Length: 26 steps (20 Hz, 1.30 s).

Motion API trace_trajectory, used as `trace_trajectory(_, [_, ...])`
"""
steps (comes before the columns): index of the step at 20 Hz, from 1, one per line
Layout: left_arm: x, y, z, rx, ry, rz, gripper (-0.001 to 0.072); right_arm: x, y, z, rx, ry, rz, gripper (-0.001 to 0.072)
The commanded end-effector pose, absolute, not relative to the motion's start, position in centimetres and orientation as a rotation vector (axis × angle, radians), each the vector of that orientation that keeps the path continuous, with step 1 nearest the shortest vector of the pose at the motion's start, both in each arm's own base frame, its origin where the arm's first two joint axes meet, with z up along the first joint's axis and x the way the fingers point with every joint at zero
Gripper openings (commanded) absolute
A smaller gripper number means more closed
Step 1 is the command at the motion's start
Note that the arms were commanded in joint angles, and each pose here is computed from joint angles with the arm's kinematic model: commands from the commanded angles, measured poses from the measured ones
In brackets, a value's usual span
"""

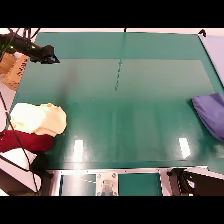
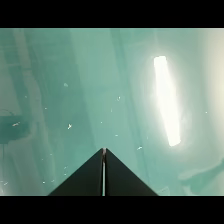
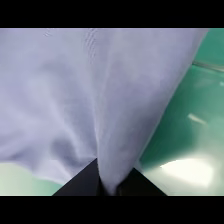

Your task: Fold the shirts.

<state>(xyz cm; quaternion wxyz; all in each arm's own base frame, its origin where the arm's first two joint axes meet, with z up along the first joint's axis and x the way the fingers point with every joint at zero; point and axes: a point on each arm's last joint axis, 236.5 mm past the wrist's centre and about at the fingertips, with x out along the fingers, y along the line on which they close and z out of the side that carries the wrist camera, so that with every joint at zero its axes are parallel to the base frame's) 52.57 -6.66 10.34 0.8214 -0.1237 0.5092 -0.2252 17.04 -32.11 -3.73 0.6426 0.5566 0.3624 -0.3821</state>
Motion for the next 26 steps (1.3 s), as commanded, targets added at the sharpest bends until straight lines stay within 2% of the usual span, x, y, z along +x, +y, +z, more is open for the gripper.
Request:
trace_trajectory(1, [52.4, -6.7, 10.3, -0.264, 1.091, -0.482, 0.0021, 12.7, -29.9, -8.1, 1.346, 0.821, -0.965, 0.0012])
trace_trajectory(2, [52.2, -6.7, 10.2, -0.264, 1.100, -0.485, 0.0021, 12.7, -29.6, -8.4, 1.348, 0.829, -0.961, 0.0014])
trace_trajectory(3, [52.0, -6.8, 10.1, -0.263, 1.109, -0.488, 0.0021, 12.8, -29.4, -8.2, 1.350, 0.840, -0.946, 0.0104])
trace_trajectory(4, [51.8, -6.8, 10.1, -0.263, 1.118, -0.492, 0.0021, 12.9, -29.1, -7.8, 1.356, 0.858, -0.926, 0.0373])
trace_trajectory(5, [51.7, -6.8, 10.0, -0.263, 1.122, -0.494, 0.0020, 12.6, -28.6, -7.3, 1.353, 0.901, -0.906, 0.0479])
trace_trajectory(8, [51.7, -6.8, 10.1, -0.262, 1.120, -0.493, 0.0020, 8.1, -27.7, -3.9, 1.391, 1.121, -1.032, 0.0450])
trace_trajectory(9, [51.8, -6.8, 10.1, -0.266, 1.119, -0.490, 0.0020, 7.0, -27.7, -2.1, 1.421, 1.158, -1.098, 0.0377])
trace_trajectory(10, [51.8, -6.8, 10.2, -0.282, 1.118, -0.477, 0.0019, 7.2, -28.1, 0.0, 1.438, 1.145, -1.116, 0.0341])
trace_trajectory(11, [51.9, -6.7, 10.4, -0.294, 1.118, -0.467, 0.0019, 8.7, -28.7, 2.0, 1.420, 1.112, -1.092, 0.0296])
trace_trajectory(12, [51.9, -6.5, 10.7, -0.301, 1.117, -0.445, 0.0019, 11.5, -29.6, 4.0, 1.366, 1.061, -1.032, 0.0147])
trace_trajectory(13, [51.7, -5.8, 11.1, -0.287, 1.116, -0.408, 0.0018, 14.8, -30.1, 5.8, 1.289, 1.017, -0.959, 0.0037])
trace_trajectory(14, [51.3, -5.3, 11.8, -0.264, 1.113, -0.370, 0.0018, 18.7, -30.2, 7.7, 1.186, 0.975, -0.866, 0.0013])
trace_trajectory(17, [48.7, -5.6, 13.2, -0.220, 1.132, -0.357, 0.0018, 29.1, -26.1, 10.9, 0.926, 0.948, -0.595, 0.0012])
trace_trajectory(20, [44.4, -6.5, 12.7, -0.208, 1.184, -0.336, 0.0018, 34.9, -16.8, 10.0, 0.720, 1.063, -0.323, 0.0011])
trace_trajectory(22, [40.6, -7.7, 11.4, -0.197, 1.226, -0.327, 0.0018, 35.9, -10.5, 8.1, 0.633, 1.129, -0.187, 0.0010])
trace_trajectory(26, [33.0, -10.4, 7.6, -0.199, 1.280, -0.303, 0.0018, 34.2, -1.3, 3.2, 0.534, 1.222, -0.028, 0.0010])
